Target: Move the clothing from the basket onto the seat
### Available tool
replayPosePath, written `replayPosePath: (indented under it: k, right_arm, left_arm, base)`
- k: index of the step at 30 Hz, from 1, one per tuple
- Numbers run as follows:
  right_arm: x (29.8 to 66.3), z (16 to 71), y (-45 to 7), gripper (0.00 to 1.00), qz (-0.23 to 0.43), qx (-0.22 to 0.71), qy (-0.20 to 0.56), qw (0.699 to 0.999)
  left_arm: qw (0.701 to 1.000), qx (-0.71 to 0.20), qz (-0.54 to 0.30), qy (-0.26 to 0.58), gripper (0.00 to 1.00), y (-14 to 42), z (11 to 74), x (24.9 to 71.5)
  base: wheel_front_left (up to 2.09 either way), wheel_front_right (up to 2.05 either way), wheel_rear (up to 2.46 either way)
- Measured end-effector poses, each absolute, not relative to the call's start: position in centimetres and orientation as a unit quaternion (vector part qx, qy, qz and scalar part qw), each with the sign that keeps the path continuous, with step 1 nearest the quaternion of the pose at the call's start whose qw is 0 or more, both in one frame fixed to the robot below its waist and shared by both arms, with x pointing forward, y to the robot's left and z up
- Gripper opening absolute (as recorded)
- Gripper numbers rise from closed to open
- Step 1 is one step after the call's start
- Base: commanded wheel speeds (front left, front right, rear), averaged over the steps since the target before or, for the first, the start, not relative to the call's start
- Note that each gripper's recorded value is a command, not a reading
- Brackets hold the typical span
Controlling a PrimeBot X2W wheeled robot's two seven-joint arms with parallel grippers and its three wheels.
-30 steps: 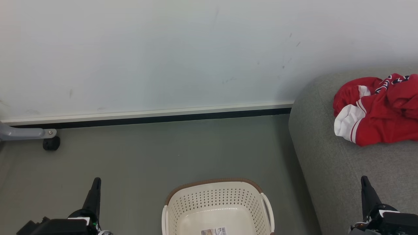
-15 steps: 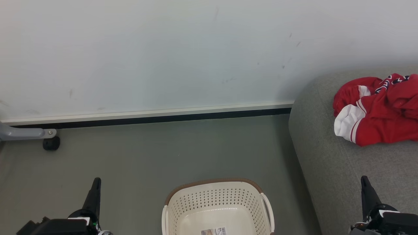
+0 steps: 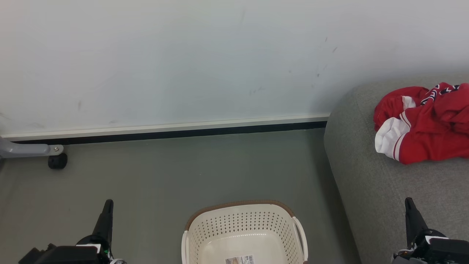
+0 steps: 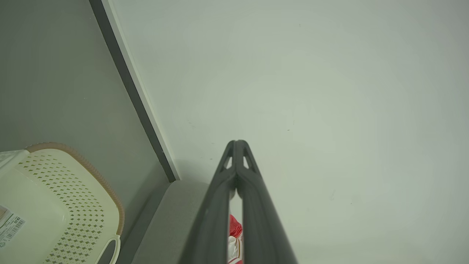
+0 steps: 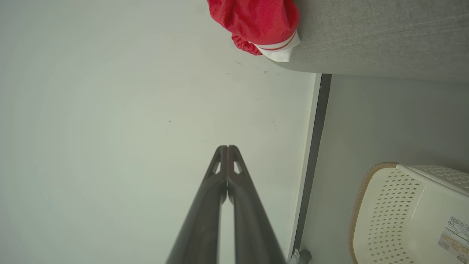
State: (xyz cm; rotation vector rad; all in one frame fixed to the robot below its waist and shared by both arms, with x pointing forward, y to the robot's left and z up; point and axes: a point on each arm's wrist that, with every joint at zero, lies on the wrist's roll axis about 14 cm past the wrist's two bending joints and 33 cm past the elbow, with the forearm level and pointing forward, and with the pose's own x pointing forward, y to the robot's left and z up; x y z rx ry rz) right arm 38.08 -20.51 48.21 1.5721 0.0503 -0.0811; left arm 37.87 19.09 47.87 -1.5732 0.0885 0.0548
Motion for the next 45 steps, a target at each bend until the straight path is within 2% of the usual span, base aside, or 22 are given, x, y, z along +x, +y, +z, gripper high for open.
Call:
replayPosePath:
  k: [45]
  right_arm:
    - [38.09, 48.22, -20.51, 0.00, -0.036, 0.707, 0.023, 0.706]
  left_arm:
    - [0.705, -0.708, 0.025, 0.040, 0.00, 19.09, 47.86, 37.87]
  base:
    - [0.00, 0.00, 0.00]
